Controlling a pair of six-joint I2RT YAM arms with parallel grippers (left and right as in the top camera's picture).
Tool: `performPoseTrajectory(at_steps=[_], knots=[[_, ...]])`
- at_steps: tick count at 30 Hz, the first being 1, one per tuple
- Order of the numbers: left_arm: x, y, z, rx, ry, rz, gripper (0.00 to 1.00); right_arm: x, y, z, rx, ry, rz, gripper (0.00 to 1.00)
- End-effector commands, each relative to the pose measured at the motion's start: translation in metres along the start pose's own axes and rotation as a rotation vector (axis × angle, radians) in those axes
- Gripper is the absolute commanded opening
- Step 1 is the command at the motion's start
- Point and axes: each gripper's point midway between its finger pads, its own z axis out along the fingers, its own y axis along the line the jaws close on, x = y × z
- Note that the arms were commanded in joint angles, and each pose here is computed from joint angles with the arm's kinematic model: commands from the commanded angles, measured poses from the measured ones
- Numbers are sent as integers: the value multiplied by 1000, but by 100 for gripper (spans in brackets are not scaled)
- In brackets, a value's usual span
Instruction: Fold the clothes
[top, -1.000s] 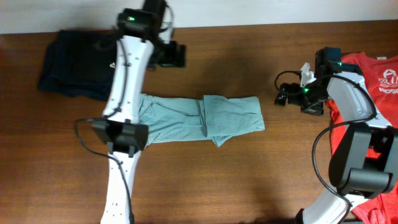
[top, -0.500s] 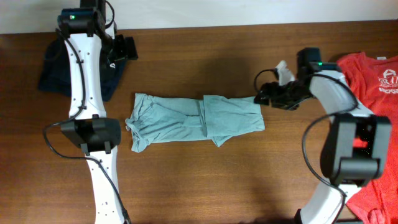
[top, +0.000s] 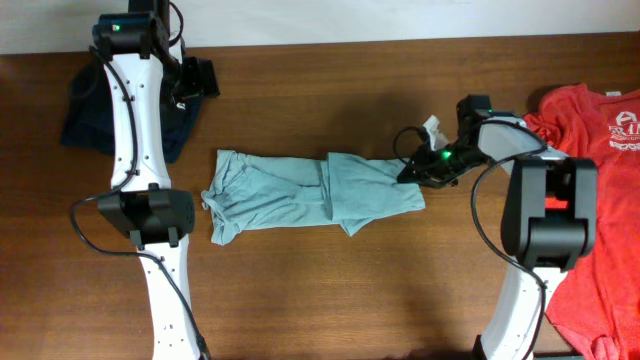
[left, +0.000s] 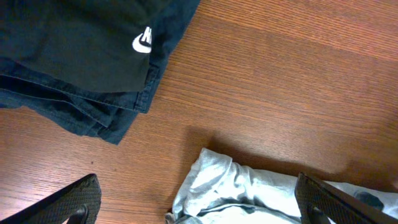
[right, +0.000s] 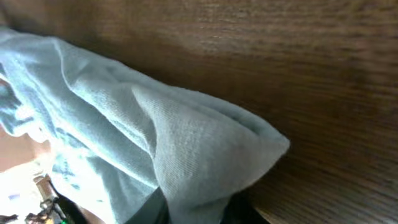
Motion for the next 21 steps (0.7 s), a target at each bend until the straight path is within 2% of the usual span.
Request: performPoseTrajectory(at_steps=[1, 2, 3, 10, 16, 21], knots=[[-1, 5, -6, -19, -11, -12, 99, 11, -8, 14, -14, 45, 26, 18], [-1, 5, -6, -21, -11, -11, 99, 12, -11, 13, -2, 47, 32, 7], [-1, 7, -6, -26, -13, -12, 99, 12, -13, 11, 3, 45, 38, 4], [-2, 10, -6, -44, -15, 28, 99, -1, -40, -34, 7, -44, 99, 4], [-2, 8, -6, -33, -14, 28, 99, 11, -87, -91, 151, -34, 236, 4], [-2, 8, -6, -33, -14, 28, 99, 16, -103, -137, 239, -30, 284, 4]])
